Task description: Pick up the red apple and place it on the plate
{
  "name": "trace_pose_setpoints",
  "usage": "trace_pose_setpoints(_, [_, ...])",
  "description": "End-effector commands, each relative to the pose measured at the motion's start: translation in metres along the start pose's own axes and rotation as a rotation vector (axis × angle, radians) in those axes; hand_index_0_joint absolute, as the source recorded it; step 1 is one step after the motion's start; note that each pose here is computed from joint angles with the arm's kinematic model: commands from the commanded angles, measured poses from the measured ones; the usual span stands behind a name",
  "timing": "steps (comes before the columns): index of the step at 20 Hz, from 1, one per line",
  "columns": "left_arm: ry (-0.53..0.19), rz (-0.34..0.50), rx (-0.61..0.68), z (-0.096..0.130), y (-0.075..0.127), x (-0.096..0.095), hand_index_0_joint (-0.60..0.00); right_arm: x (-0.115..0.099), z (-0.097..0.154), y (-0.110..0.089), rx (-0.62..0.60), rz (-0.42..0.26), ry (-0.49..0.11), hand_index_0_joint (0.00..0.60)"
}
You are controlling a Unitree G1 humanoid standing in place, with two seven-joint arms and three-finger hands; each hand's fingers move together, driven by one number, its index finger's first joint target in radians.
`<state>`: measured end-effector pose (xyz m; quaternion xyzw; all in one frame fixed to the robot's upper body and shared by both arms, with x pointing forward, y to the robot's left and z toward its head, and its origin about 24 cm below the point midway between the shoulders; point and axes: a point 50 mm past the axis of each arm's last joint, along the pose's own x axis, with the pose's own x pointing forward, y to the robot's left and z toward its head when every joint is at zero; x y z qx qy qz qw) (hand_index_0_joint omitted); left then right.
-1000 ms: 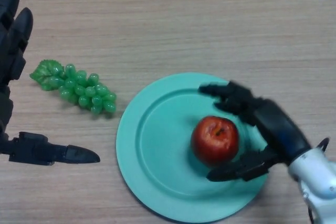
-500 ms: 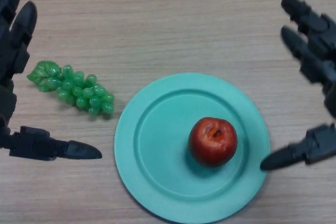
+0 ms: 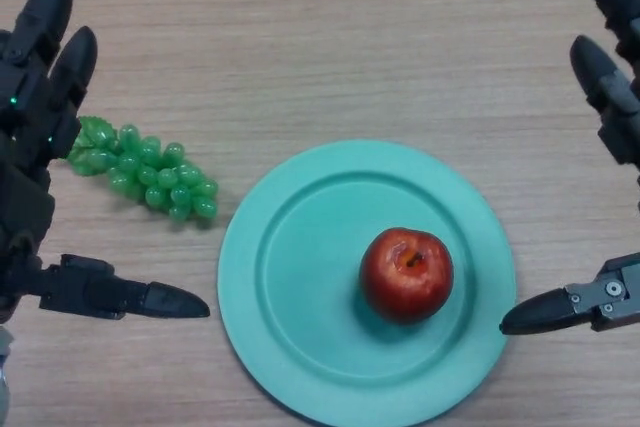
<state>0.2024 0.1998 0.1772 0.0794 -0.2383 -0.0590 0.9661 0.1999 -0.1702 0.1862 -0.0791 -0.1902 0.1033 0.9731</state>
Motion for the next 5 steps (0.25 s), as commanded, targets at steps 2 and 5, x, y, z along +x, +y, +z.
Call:
trace_pose_setpoints(2, [-0.127,0.015,0.094,0.0256,0.0036,0.0004,0.000,-0.0057,0.0348,-0.0051,-0.024,-0.021,-0.200,0.000])
trace_pose_setpoints(5, [-0.128,0.010,0.113,0.0261,0.0017,0.0004,0.000,-0.0080,0.0360,-0.0004,-0.041,0.015,-0.189,0.000])
